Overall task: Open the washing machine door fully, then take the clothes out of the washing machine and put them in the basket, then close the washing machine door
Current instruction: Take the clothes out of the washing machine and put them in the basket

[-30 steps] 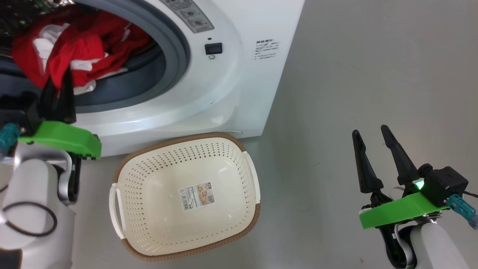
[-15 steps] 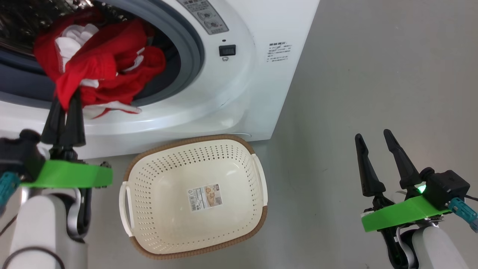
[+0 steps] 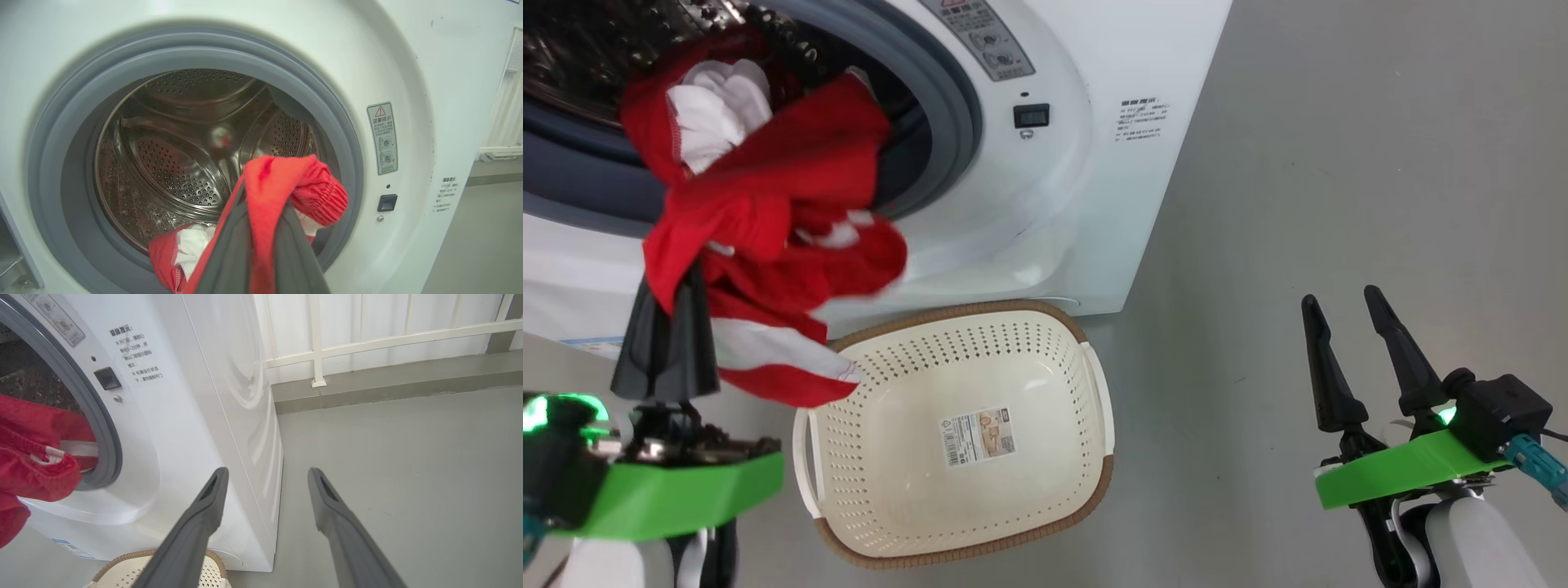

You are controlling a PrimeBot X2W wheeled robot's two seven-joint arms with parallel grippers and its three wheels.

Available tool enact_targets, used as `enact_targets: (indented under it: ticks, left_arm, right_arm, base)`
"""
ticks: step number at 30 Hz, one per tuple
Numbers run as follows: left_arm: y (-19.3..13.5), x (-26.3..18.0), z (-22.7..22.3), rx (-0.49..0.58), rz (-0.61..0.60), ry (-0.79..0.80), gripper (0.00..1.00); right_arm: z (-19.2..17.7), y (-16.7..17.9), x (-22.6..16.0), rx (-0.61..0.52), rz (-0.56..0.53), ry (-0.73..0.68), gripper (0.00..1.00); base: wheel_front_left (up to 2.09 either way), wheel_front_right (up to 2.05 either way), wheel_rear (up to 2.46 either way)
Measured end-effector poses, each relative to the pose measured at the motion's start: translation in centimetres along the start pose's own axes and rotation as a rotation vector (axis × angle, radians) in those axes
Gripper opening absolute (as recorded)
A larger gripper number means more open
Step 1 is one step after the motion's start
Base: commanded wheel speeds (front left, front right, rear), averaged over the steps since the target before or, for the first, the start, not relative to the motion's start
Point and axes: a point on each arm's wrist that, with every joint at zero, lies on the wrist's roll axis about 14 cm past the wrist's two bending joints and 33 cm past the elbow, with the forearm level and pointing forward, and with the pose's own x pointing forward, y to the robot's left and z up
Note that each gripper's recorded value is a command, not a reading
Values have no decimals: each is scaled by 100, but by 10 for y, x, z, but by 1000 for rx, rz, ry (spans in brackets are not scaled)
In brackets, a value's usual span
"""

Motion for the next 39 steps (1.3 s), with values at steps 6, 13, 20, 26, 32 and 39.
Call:
enact_targets:
  ticks: [6,13,20,26,32,39]
  left_arm:
    - [-9,-13,6,-27,-12,-12,0]
    - [-21,-30,-21,-60,-34,83,0]
    - [-29,-47,-61,-85,-45,214,0]
    - [-39,-68,-111,-108,-63,380,0]
    - [-42,-69,-155,-109,-75,500,0]
    - [-43,-75,-207,-94,-91,651,0]
  right_arm:
    - [-1,1,0,1,3,3,100]
    - [-6,0,-4,1,0,18,100]
    - [-8,-1,-4,1,-3,25,100]
    - [-17,-1,-3,4,-1,48,100]
    - [-28,-6,1,7,-12,72,100]
    - [-35,-16,9,7,-34,82,100]
  base:
    - [0,0,0]
    - [0,0,0]
    - [0,0,0]
    - [0,0,0]
    - [0,0,0]
    - [0,0,0]
